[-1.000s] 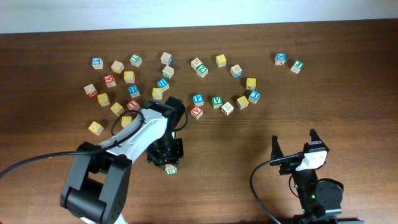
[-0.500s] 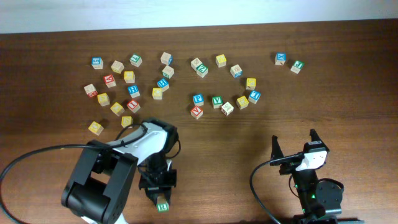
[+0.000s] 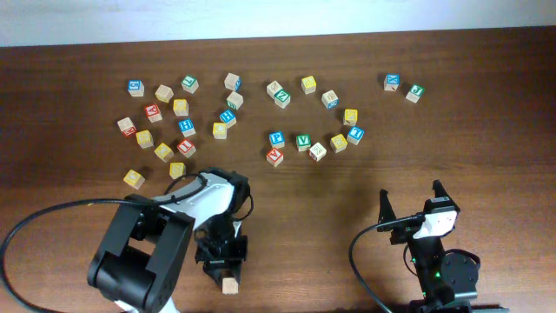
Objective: Spell out RSS
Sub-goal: 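Lower the R block onto the table and open the left gripper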
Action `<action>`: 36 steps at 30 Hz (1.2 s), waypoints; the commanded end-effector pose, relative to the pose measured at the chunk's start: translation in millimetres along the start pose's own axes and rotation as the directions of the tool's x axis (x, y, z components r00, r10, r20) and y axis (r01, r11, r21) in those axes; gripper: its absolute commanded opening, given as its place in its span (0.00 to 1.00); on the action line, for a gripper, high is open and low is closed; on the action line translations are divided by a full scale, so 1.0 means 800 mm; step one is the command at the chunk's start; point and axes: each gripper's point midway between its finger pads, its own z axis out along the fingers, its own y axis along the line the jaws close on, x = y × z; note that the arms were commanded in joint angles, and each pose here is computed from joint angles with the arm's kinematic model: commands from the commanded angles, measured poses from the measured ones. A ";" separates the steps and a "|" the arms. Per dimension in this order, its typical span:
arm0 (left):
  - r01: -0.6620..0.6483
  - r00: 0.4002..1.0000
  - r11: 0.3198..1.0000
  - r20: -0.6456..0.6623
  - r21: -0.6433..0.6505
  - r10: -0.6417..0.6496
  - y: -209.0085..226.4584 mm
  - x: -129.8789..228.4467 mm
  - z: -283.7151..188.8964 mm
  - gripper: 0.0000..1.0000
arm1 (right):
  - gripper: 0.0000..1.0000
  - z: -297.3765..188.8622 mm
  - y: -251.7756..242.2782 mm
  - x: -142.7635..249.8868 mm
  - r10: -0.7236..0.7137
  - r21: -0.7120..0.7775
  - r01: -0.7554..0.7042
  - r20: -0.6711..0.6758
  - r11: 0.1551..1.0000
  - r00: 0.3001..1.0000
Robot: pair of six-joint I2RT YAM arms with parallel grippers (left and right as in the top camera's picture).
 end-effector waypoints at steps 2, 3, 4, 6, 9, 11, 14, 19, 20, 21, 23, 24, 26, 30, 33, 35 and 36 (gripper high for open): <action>-0.004 0.986 0.997 0.163 -0.079 0.017 0.001 -0.041 -0.083 0.39 | 0.98 0.000 -0.002 0.003 -0.003 0.008 0.003 -0.003 1.000 1.000; -0.009 0.979 0.998 0.204 -0.062 0.021 -0.006 -0.049 -0.103 0.43 | 0.98 0.000 -0.002 0.003 -0.003 0.008 0.003 -0.003 1.000 1.000; -0.023 0.964 0.999 0.264 -0.038 0.033 -0.018 -0.059 -0.131 0.53 | 0.98 0.000 -0.002 0.003 -0.003 0.008 0.003 -0.003 1.000 1.000; -0.042 0.941 0.999 0.335 -0.015 0.044 -0.030 -0.059 -0.174 0.72 | 0.98 0.000 -0.002 0.003 -0.003 0.008 0.003 -0.003 1.000 1.000; -0.069 0.892 0.998 0.449 0.010 0.057 -0.030 -0.020 -0.234 0.74 | 0.98 0.000 -0.002 0.003 -0.003 0.008 0.003 -0.003 1.000 1.000; -0.025 0.831 0.999 0.557 0.049 -0.006 -0.017 0.014 -0.263 0.81 | 0.98 0.000 -0.002 0.003 -0.003 0.008 0.003 -0.003 1.000 1.000; -0.020 0.772 0.993 0.634 0.112 -0.056 -0.005 0.067 -0.267 0.99 | 0.98 0.000 -0.002 0.003 -0.003 0.008 0.003 -0.003 1.000 1.000; 0.075 0.841 0.993 0.530 0.090 -0.112 -0.010 0.050 -0.172 0.99 | 0.98 0.000 -0.002 0.003 -0.003 0.008 0.003 -0.003 1.000 1.000; 0.121 0.854 0.989 0.499 0.086 -0.148 -0.008 0.046 -0.145 0.99 | 0.98 0.000 -0.002 0.003 -0.003 0.008 0.003 -0.003 1.000 1.000; 0.157 0.860 0.984 0.478 0.084 -0.178 -0.005 0.045 -0.129 0.99 | 0.98 0.000 -0.002 0.003 -0.003 0.008 0.003 -0.003 1.000 1.000; 0.199 0.869 0.976 0.444 0.087 -0.217 0.001 0.040 -0.099 0.99 | 0.98 0.000 -0.002 0.003 -0.003 0.008 0.003 -0.003 1.000 1.000; 0.192 0.876 0.976 0.430 0.100 -0.217 -0.001 0.035 -0.084 1.00 | 0.98 0.000 -0.002 0.003 -0.003 0.008 0.003 -0.003 1.000 1.000; 0.175 0.894 0.975 0.392 0.138 -0.216 -0.008 0.030 -0.057 0.96 | 0.98 0.000 -0.002 0.003 -0.003 0.008 0.003 -0.003 1.000 1.000; 0.214 0.927 0.964 0.279 0.159 -0.252 -0.002 0.042 -0.003 0.88 | 0.98 0.000 -0.002 0.003 -0.003 0.008 0.003 -0.003 1.000 1.000; 0.210 0.936 0.961 0.245 0.181 -0.251 -0.007 0.048 0.003 0.84 | 0.98 0.000 -0.002 0.003 -0.003 0.008 0.003 -0.003 1.000 1.000; 0.206 0.935 0.961 0.252 0.186 -0.249 -0.008 0.045 0.002 0.77 | 0.98 0.000 -0.002 0.003 -0.003 0.008 0.003 -0.003 1.000 1.000; 0.204 0.930 0.962 0.272 0.182 -0.248 -0.007 0.040 0.000 0.76 | 0.98 0.000 -0.002 0.003 -0.003 0.008 0.003 -0.003 1.000 1.000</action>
